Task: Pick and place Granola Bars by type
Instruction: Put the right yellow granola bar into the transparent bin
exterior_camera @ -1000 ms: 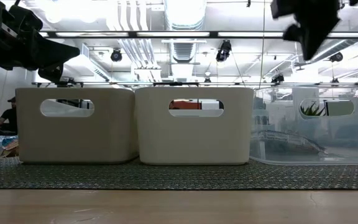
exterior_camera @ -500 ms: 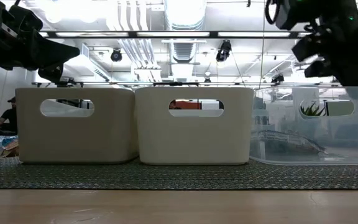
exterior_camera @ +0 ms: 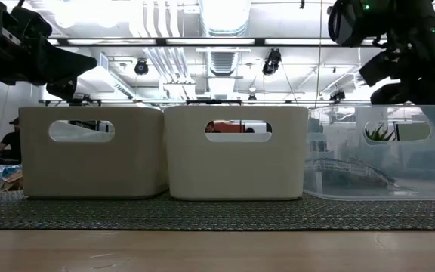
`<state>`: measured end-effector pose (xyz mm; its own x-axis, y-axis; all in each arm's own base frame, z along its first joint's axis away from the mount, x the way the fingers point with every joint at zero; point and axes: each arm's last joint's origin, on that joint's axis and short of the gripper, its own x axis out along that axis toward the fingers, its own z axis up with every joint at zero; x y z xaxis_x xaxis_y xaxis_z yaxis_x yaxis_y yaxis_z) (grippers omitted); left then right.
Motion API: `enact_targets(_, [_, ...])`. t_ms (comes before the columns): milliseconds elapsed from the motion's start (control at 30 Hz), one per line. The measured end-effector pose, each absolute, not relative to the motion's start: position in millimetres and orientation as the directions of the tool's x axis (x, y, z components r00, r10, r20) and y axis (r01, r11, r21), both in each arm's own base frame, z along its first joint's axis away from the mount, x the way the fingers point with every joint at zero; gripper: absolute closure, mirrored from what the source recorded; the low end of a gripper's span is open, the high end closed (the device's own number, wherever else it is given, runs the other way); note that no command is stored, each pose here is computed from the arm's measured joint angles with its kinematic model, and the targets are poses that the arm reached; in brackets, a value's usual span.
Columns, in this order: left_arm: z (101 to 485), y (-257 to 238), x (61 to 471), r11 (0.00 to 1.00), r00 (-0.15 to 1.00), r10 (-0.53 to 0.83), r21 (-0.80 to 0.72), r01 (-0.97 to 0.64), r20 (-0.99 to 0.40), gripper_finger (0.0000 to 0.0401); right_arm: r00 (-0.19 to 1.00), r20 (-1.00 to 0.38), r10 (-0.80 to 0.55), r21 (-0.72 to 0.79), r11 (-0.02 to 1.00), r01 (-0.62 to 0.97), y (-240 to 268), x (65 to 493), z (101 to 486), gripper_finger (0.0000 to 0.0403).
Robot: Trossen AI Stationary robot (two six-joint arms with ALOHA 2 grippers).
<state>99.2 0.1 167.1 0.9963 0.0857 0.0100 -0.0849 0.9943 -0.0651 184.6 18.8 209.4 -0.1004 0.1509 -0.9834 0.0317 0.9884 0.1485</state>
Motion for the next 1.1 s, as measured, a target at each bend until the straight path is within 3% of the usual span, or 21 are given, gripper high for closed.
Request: enact_targets(1100, [167.1,0.0,99.3,0.994,0.996,0.086,-0.065,-0.085,0.010,0.0401,-0.117,-0.983,0.138,0.153,0.980,-0.127,56.6,182.1,184.0,0.0394])
